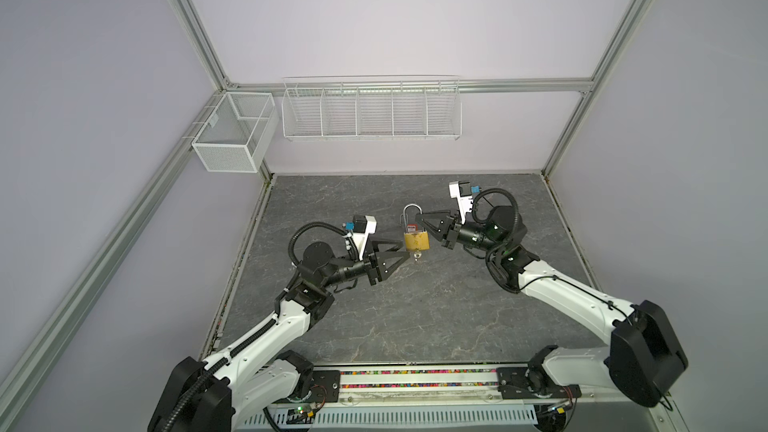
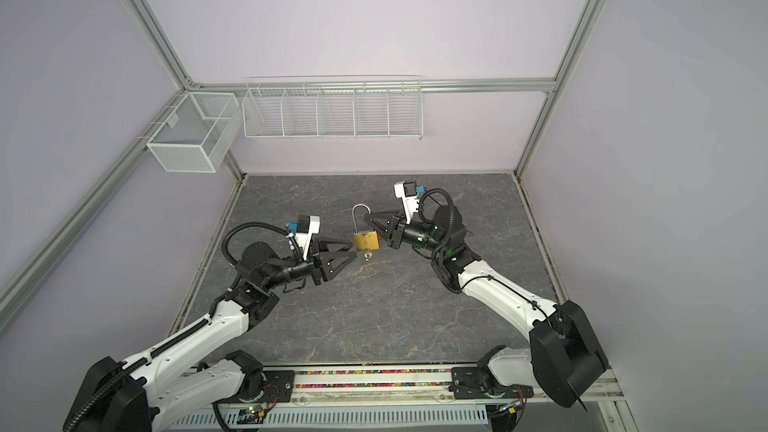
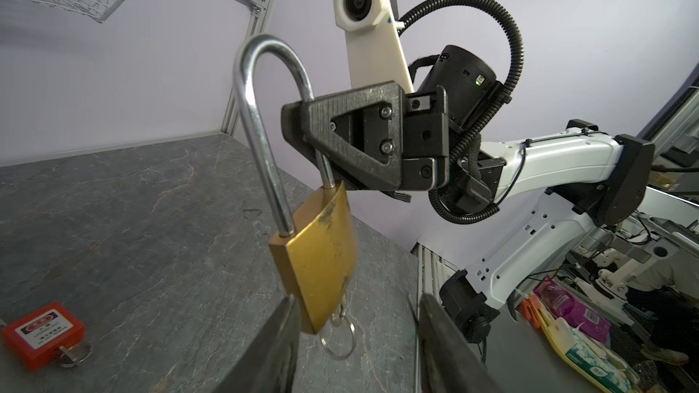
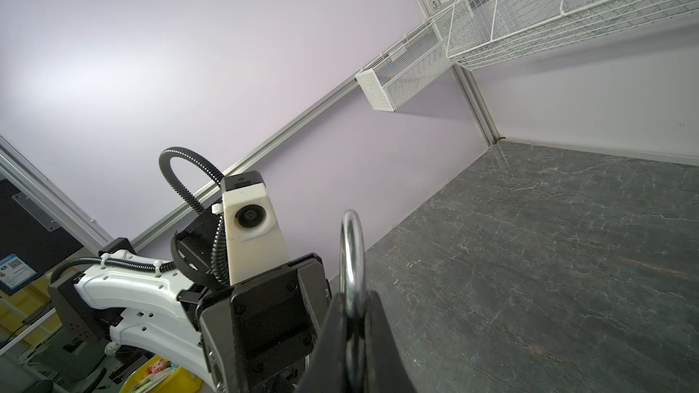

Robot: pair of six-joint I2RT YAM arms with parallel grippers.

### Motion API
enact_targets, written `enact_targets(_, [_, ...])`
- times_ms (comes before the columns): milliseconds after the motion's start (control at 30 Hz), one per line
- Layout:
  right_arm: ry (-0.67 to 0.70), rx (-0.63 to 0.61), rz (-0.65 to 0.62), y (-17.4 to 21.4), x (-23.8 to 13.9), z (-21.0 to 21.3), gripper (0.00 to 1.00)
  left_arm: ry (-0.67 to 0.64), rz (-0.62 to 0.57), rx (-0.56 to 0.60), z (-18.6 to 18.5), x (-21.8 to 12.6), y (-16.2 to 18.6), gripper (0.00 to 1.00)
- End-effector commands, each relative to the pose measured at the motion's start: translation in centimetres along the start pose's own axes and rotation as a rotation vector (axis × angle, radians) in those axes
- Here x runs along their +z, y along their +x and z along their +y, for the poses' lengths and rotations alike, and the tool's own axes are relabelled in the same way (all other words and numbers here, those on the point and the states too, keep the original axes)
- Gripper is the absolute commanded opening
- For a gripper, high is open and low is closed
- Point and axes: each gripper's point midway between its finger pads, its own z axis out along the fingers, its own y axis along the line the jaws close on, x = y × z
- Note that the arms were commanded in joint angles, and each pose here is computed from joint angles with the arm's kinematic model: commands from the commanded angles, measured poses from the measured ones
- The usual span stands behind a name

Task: Unlock with the key

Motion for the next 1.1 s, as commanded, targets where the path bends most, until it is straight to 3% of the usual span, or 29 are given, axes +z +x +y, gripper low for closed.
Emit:
enact_targets(0, [-0.077,-0.069,-0.081,-3.0,-0.4,2.9,0.07,-0.051,-0.044,0.083,0.2,-0.2,-1.7,0.49])
enact_targets(100, [-0.084,-0.076,-0.081,-3.2,-0.5,3.3,0.07,-0.071,-0.056,0.085,0.9,-0.2,-2.1,0.48])
enact_targets(400, [-0.109,-0.084,-0.106,-3.6,-0.1,3.3,0.07,0.187,-0.067,-0.01,-1.3,1.4,-2.8,0.48])
enact_targets(600, [-0.12,-0.101,-0.116,-4.6,0.3,3.8,0.07,0.245,-0.046,-0.022,-1.6,2.3,-3.0,0.46])
enact_targets(767, [-0.12,-0.102,-0.119,-4.7,0.4,3.8,0.07,0.275,-0.021,-0.043,-1.6,3.8,-2.7,0.3])
enact_targets(967, [-0.118,-0.101,-0.113,-4.7,0.5,3.8,0.07,0.33,-0.04,-0.072,-1.5,4.5,-3.2,0.22])
enact_targets(1067, [-0.114,-0.099,-0.11,-4.5,0.5,3.6,0.07,0.336,-0.056,-0.075,-1.5,4.7,-3.7,0.1])
